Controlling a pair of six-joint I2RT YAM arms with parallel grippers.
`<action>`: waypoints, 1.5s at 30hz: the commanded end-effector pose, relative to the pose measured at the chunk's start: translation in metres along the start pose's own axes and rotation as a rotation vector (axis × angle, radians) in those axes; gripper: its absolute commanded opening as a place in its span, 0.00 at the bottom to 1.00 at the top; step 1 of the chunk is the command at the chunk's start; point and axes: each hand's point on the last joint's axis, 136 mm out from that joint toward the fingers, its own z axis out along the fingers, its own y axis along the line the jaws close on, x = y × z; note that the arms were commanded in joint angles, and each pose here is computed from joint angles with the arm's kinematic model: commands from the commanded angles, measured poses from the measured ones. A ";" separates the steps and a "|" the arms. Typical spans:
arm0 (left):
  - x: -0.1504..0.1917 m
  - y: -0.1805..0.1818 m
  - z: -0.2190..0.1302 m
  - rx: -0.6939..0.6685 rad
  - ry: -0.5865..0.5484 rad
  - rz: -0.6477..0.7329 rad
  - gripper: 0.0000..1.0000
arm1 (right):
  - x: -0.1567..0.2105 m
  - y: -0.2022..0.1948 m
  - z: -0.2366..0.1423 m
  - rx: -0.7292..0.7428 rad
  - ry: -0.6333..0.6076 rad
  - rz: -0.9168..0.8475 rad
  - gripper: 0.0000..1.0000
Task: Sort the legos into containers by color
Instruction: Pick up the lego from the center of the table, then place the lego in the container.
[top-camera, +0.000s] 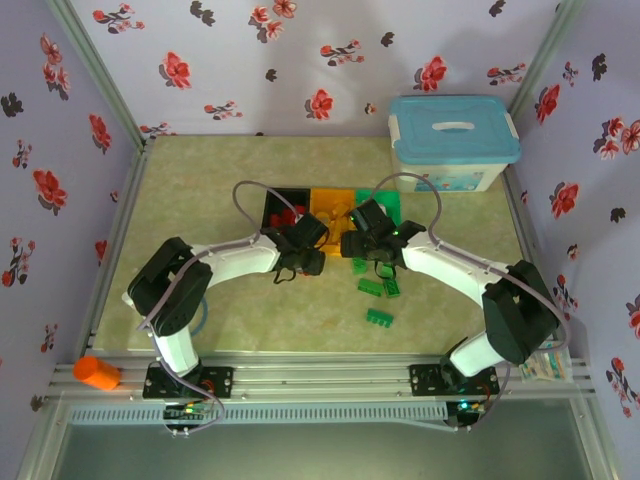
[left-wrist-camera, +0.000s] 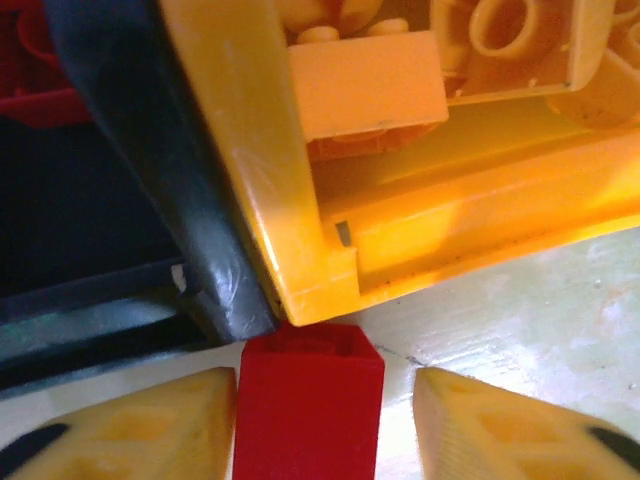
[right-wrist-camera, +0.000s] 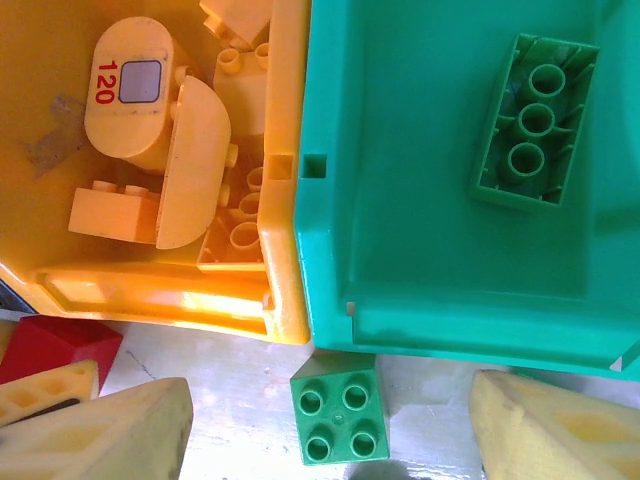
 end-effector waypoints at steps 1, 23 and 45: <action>0.001 0.006 -0.006 -0.070 0.003 0.032 0.42 | -0.004 -0.001 0.001 0.005 -0.012 0.022 0.73; -0.059 0.035 -0.090 -0.026 -0.225 -0.055 0.29 | -0.006 -0.001 -0.007 -0.008 -0.034 0.028 0.72; -0.136 0.091 -0.077 -0.024 -0.287 -0.183 0.45 | -0.003 -0.015 -0.018 0.019 -0.054 0.033 0.72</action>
